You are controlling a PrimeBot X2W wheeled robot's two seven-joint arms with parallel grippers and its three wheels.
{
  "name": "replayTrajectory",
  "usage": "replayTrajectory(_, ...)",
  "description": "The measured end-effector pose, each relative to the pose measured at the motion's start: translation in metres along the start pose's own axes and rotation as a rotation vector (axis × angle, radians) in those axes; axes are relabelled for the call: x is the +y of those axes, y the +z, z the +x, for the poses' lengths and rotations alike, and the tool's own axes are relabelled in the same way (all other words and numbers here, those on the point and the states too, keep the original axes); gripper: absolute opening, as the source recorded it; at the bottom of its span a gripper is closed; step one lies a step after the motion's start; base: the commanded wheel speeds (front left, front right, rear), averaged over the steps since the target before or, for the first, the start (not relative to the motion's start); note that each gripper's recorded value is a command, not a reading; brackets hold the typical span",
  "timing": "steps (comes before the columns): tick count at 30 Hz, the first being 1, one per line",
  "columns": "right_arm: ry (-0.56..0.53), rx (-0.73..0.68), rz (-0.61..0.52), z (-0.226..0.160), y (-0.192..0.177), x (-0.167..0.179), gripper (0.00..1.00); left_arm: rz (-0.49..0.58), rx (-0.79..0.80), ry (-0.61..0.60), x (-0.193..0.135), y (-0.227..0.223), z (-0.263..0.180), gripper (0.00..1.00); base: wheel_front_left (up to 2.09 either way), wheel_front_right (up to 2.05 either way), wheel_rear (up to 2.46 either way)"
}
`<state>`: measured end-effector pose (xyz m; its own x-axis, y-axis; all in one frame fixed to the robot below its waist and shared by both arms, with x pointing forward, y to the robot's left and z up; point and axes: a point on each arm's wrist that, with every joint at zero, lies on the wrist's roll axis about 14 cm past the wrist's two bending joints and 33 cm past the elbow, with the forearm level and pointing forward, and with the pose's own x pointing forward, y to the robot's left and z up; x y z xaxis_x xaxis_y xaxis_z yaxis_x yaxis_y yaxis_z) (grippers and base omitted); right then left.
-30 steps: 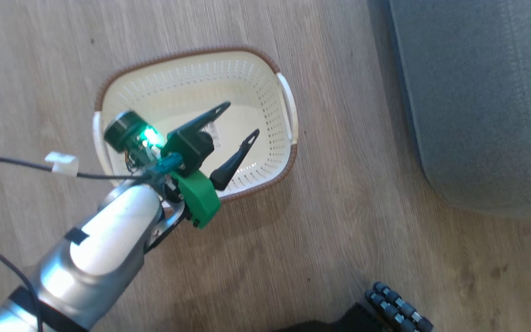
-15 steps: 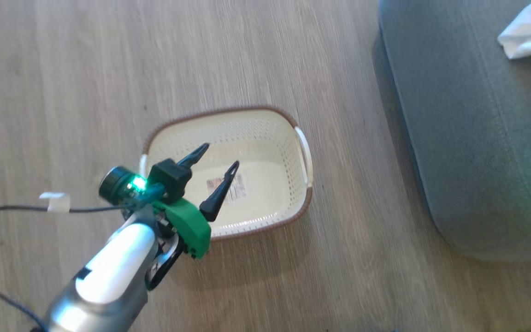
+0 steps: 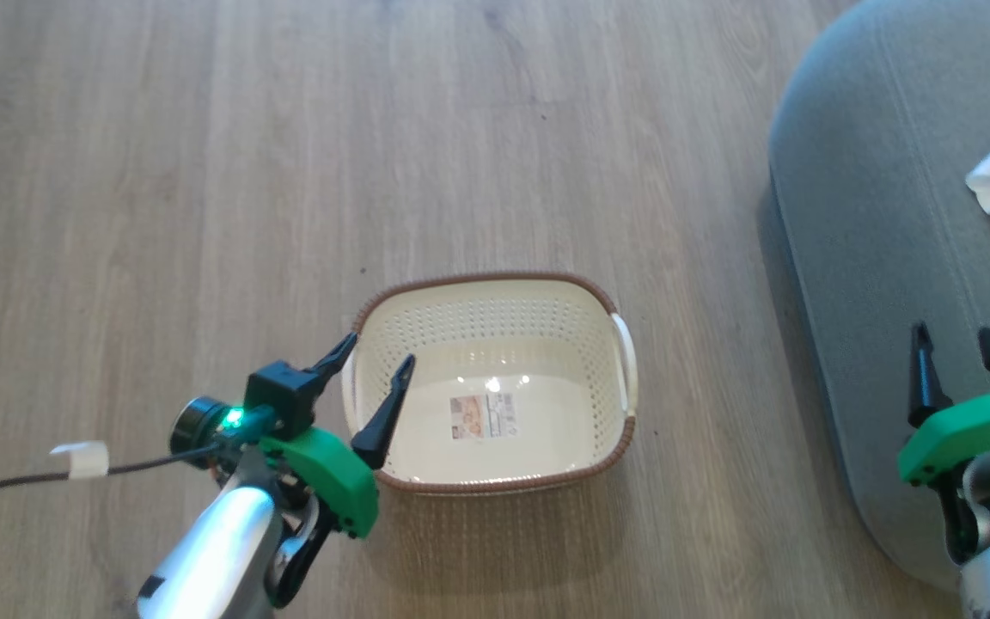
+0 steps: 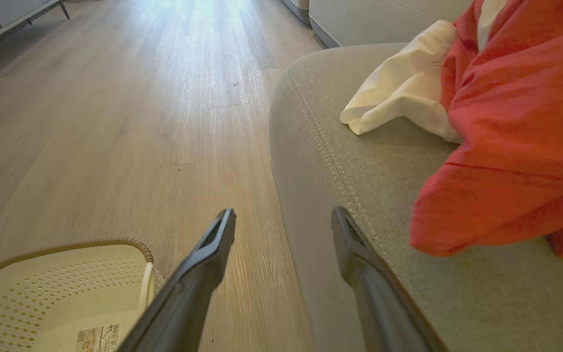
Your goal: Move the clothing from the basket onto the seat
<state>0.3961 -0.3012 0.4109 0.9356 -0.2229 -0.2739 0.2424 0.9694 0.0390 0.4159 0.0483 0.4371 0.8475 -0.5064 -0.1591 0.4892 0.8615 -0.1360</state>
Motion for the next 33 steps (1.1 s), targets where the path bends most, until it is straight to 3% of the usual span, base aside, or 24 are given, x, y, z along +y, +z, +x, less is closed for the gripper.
replayTrajectory(21, 0.337, -0.172, 0.019, -0.014, 0.048, 0.129, 1.0, -0.043, -0.112, 0.448, 0.094, 0.016, -0.107, 1.0, 0.0, 0.0, 0.0)
replayTrajectory(33, 0.453, -0.248, 0.026, -0.032, 0.07, 0.172, 1.0, -0.011, -0.209, 0.536, 0.104, 0.04, -0.129, 1.0, 0.0, 0.0, 0.0)
